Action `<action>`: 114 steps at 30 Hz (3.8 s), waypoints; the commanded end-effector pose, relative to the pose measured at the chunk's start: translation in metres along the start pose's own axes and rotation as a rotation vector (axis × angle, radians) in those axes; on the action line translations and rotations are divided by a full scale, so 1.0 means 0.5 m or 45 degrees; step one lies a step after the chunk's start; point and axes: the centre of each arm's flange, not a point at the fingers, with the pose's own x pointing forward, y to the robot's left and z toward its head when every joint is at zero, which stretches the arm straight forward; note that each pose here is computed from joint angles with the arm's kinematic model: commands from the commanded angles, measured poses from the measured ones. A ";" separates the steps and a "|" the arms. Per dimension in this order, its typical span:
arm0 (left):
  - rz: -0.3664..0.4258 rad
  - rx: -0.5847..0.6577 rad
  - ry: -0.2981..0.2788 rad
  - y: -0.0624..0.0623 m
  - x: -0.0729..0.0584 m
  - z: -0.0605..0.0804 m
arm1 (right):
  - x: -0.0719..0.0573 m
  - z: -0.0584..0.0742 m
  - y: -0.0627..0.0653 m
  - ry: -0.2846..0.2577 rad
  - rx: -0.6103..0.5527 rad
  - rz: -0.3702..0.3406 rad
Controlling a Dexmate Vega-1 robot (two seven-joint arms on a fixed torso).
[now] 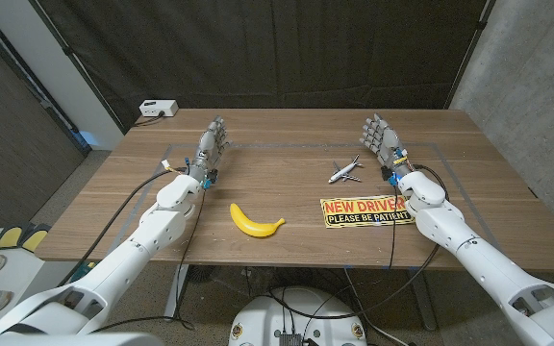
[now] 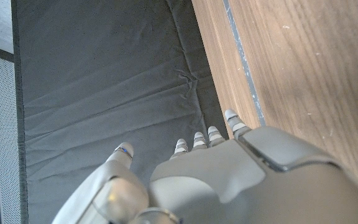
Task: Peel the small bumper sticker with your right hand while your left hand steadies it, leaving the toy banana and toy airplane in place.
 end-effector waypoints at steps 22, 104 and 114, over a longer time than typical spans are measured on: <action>-0.077 0.010 0.008 -0.035 0.033 0.005 | -0.118 0.127 0.000 -0.004 -0.573 -0.164; -0.405 -0.014 0.014 -0.126 0.167 -0.002 | -0.418 0.217 0.196 0.757 -1.592 -0.547; -0.423 -0.013 0.018 -0.128 0.170 -0.001 | -0.423 0.212 0.214 0.849 -1.715 -0.660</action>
